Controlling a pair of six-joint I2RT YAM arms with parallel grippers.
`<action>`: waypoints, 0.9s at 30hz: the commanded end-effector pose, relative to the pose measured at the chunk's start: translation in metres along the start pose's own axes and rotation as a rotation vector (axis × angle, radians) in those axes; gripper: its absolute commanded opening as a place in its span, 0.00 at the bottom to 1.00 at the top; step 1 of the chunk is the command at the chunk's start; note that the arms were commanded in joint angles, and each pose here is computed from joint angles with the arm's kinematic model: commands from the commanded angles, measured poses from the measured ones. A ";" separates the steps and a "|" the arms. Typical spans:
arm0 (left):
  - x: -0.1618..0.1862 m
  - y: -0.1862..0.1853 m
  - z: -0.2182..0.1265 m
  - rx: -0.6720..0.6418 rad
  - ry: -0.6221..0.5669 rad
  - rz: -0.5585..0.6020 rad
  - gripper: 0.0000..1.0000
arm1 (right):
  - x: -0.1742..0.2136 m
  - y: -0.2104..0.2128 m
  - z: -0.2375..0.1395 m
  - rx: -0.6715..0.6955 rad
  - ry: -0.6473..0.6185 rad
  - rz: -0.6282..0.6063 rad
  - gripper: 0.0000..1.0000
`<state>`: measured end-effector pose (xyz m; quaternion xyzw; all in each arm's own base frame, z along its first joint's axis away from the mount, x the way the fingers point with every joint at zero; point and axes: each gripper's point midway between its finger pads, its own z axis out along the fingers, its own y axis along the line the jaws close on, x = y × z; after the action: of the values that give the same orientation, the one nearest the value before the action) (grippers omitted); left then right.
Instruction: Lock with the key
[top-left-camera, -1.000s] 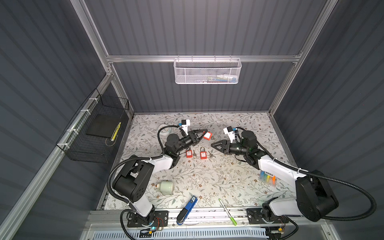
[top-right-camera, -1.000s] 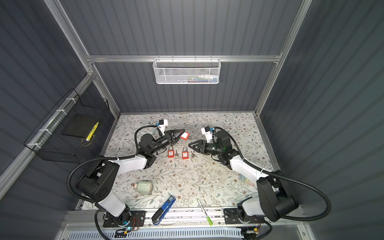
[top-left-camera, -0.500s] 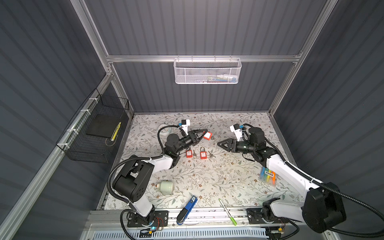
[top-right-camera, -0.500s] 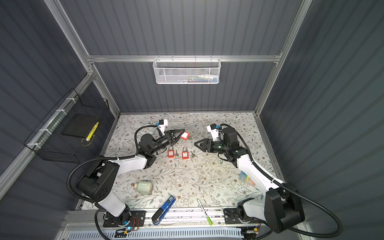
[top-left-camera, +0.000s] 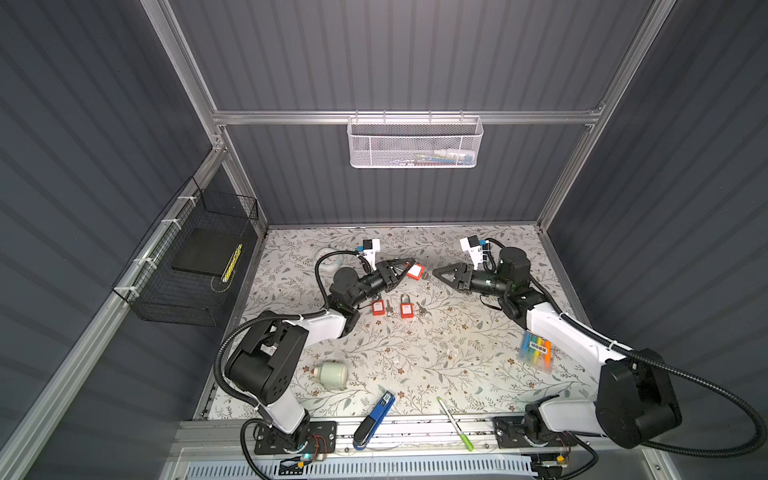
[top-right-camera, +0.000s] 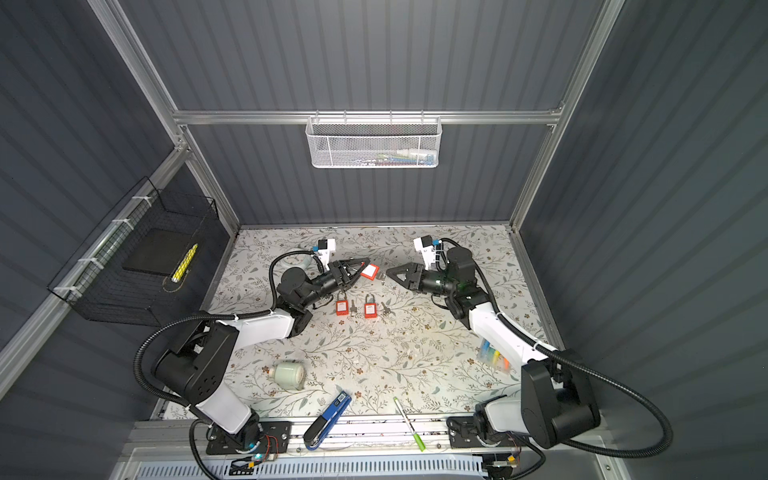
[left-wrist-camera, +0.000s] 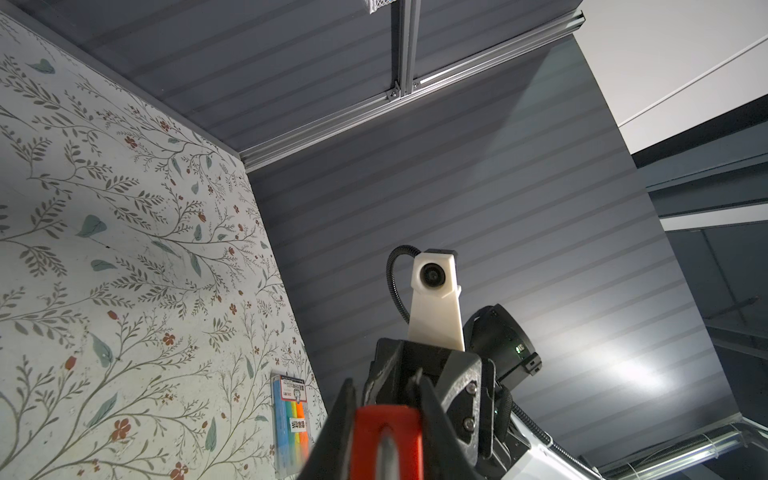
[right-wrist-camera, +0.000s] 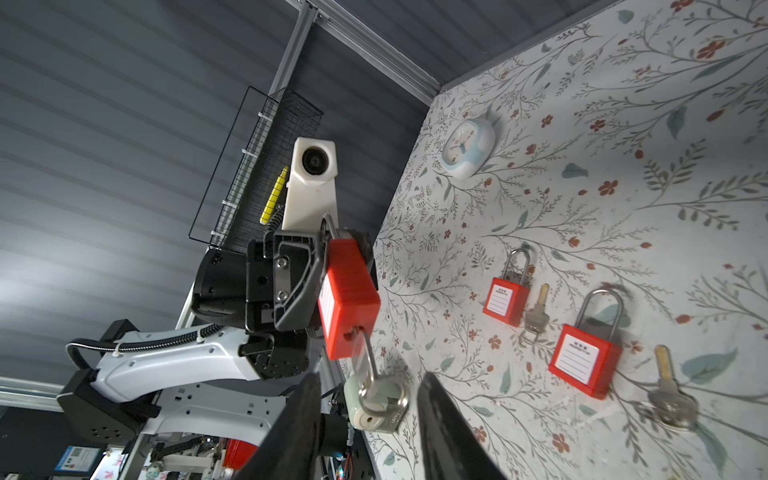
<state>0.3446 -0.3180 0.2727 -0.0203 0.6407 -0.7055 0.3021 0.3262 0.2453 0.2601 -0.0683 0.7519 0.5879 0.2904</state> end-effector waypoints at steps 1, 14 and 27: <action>-0.005 -0.025 0.003 0.076 -0.005 0.055 0.00 | -0.009 0.016 0.001 -0.075 -0.016 -0.006 0.36; -0.004 -0.024 0.003 0.074 -0.004 0.051 0.00 | 0.001 0.013 0.017 -0.103 0.024 0.028 0.33; -0.004 -0.023 0.002 0.073 -0.006 0.051 0.00 | 0.011 0.012 0.018 -0.103 0.053 0.045 0.02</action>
<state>0.3433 -0.3174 0.2777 -0.0178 0.6333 -0.7119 0.3031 0.3251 0.2657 0.2608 -0.0690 0.7326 0.6260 0.2581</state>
